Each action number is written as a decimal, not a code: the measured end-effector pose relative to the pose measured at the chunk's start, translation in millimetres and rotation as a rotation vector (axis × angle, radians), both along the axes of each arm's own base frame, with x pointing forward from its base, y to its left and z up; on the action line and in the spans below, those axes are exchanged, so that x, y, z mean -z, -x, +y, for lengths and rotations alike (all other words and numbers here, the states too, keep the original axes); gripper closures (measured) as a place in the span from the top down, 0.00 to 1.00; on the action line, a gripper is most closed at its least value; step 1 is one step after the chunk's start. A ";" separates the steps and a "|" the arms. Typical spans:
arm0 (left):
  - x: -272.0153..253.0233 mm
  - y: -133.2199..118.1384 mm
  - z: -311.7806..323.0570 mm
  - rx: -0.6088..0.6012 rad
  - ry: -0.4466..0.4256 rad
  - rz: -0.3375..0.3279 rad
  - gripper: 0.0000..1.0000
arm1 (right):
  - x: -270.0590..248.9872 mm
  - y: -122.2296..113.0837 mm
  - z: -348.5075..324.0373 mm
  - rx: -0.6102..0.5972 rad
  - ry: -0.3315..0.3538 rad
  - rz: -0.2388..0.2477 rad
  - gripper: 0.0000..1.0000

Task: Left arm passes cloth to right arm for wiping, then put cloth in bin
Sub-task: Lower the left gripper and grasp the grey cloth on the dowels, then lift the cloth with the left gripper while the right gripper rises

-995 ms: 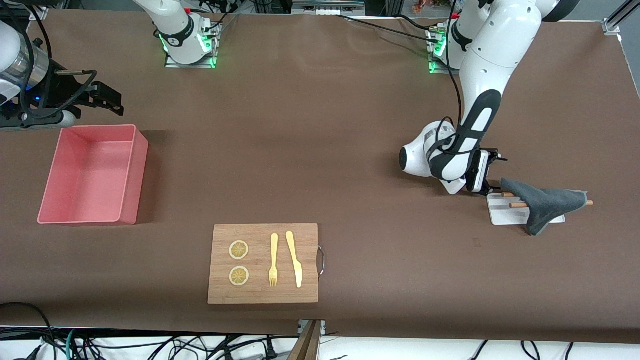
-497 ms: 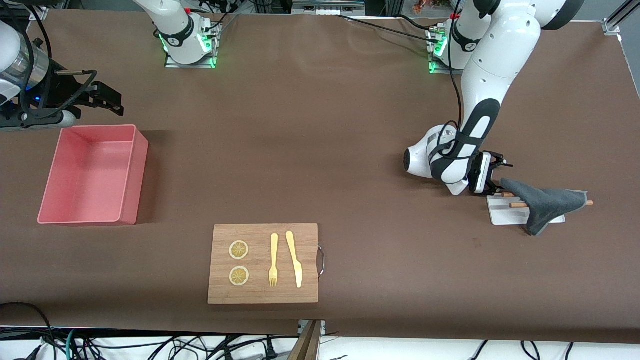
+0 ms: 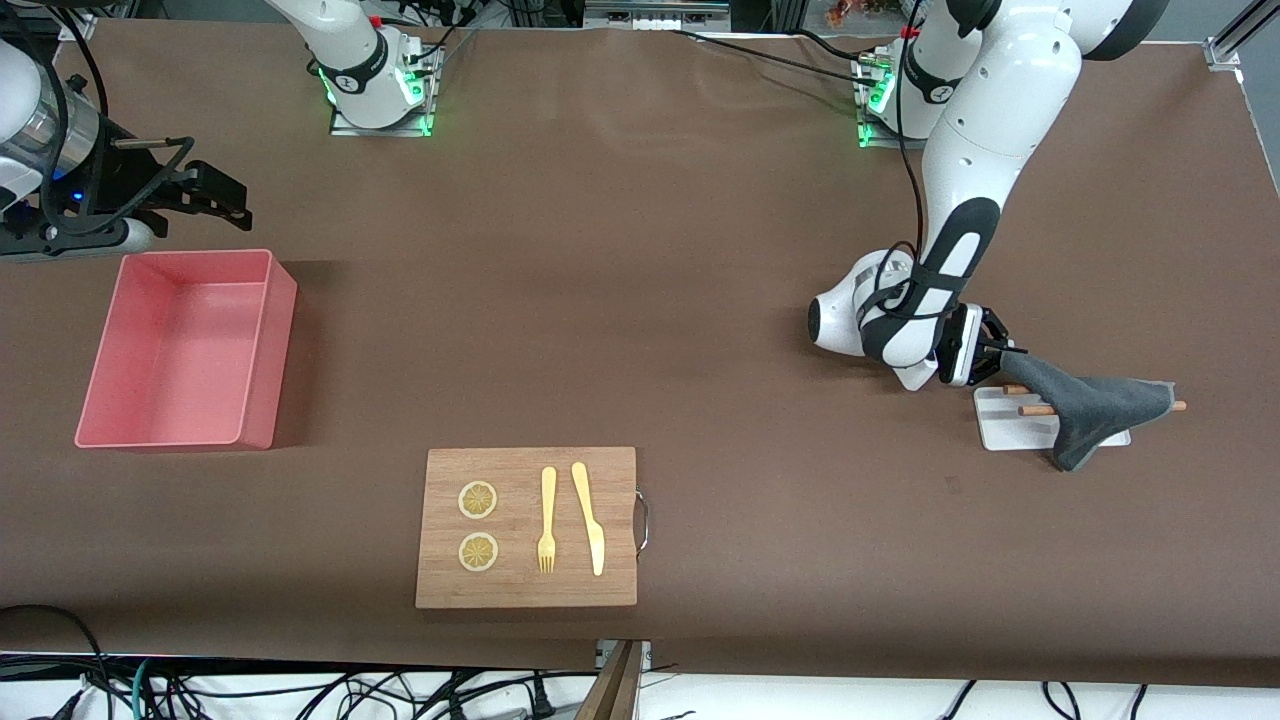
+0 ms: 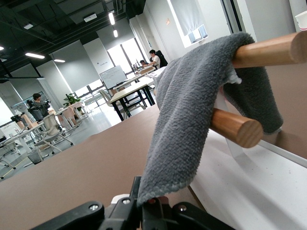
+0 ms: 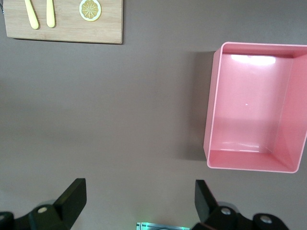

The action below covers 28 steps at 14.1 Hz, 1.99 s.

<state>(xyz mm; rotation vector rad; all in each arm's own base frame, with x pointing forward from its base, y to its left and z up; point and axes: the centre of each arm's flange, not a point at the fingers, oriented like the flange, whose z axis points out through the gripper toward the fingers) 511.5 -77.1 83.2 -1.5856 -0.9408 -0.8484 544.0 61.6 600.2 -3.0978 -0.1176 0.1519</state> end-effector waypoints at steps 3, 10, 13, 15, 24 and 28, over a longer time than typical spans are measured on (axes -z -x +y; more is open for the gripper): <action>-6.8 -3.8 -5.0 -0.008 0.014 0.025 0.02 | 1.1 1.7 -0.1 -0.001 0.001 0.015 1.00; -170.0 -36.0 -82.4 -0.290 0.440 0.328 0.02 | 2.1 3.8 -0.3 -0.002 0.003 0.031 1.00; -259.7 -56.7 -92.6 -0.356 0.613 0.462 0.02 | 2.5 7.2 -0.4 -0.003 0.005 0.056 1.00; -303.1 -65.4 -96.7 -0.358 0.711 0.540 0.02 | 4.7 7.6 1.8 -0.011 0.005 0.067 1.00; -445.5 -66.0 -164.2 -0.152 1.334 0.711 0.02 | 56.3 10.8 93.3 -0.213 0.028 0.224 1.00; -472.0 -73.2 -209.9 -0.022 1.676 0.685 0.02 | 36.0 15.7 147.9 -0.593 -0.052 0.134 1.00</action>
